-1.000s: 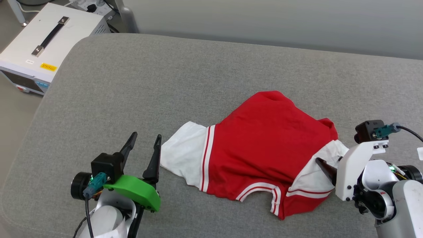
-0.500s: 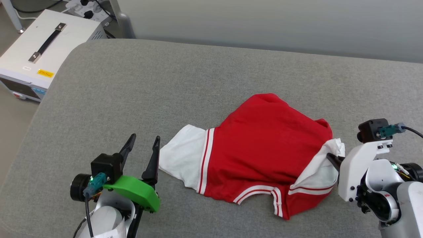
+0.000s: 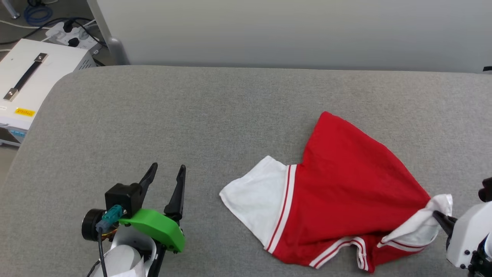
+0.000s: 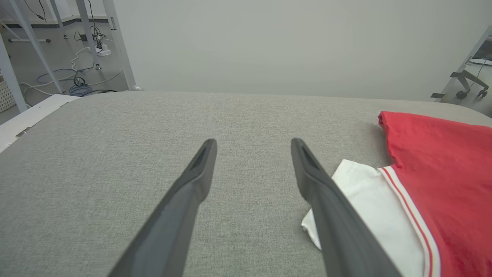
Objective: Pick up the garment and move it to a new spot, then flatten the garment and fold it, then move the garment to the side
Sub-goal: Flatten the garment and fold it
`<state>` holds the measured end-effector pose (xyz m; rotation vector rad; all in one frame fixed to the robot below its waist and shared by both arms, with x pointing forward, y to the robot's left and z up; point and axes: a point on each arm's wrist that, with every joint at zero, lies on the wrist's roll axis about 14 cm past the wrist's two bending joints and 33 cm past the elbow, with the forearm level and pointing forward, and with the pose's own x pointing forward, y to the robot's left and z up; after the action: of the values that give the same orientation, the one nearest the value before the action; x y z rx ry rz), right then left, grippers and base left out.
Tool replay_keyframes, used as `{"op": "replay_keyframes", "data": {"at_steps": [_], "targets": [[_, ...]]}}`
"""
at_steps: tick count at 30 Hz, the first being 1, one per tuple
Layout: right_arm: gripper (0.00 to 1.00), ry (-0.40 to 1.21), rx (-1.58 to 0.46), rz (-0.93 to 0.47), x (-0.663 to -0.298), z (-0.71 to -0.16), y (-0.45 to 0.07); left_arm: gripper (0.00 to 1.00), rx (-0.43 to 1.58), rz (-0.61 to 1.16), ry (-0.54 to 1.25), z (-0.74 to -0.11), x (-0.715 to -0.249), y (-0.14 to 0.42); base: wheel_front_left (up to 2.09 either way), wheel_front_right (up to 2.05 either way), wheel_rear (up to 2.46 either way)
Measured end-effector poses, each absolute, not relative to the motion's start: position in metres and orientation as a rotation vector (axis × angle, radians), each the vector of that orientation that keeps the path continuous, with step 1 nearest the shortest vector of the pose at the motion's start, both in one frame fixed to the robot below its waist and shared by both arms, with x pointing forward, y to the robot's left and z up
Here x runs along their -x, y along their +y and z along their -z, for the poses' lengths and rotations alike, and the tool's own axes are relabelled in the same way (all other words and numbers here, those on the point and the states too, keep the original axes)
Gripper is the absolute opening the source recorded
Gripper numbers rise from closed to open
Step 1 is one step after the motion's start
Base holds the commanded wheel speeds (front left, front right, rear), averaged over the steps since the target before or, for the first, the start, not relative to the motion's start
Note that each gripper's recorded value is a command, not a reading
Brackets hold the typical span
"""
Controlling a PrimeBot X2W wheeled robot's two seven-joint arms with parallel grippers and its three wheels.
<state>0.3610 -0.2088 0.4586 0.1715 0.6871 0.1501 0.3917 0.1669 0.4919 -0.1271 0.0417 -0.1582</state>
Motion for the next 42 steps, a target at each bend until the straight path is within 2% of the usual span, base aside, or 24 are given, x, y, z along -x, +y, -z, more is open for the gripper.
{"op": "replay_keyframes", "data": {"at_steps": [2,3,4,7,13,21,29,42], "targets": [[0.0,0.712,-0.19,-0.102,-0.353,-0.448,-0.223,1.0,0.128,0.17,0.047,-0.491,-0.393,0.163,0.0,0.0,0.0],[0.25,0.722,-0.187,-0.073,-0.349,-0.442,-0.231,1.0,0.128,0.176,0.05,-0.49,-0.393,0.16,0.0,0.0,0.0],[1.0,0.726,-0.173,-0.046,-0.346,-0.438,-0.239,1.0,0.128,0.18,0.051,-0.49,-0.393,0.159,0.0,0.0,0.0],[1.0,0.722,-0.159,0.028,-0.341,-0.433,-0.258,1.0,0.129,0.184,0.051,-0.49,-0.393,0.158,0.0,0.0,0.0],[1.0,0.683,-0.123,0.038,-0.343,-0.443,-0.259,1.0,0.128,0.189,0.049,-0.491,-0.391,0.156,0.0,0.0,0.0],[1.0,0.634,-0.034,-0.128,-0.365,-0.481,-0.213,1.0,0.128,0.187,0.051,-0.491,-0.388,0.158,0.0,0.0,0.0],[1.0,0.852,0.091,-0.267,-0.382,-0.462,-0.177,1.0,0.13,0.156,0.077,-0.484,-0.386,0.168,0.0,0.0,0.0],[1.0,1.12,0.179,-0.275,-0.402,-0.385,-0.172,1.0,0.131,0.058,0.126,-0.465,-0.381,0.199,0.0,0.0,0.0]]}}
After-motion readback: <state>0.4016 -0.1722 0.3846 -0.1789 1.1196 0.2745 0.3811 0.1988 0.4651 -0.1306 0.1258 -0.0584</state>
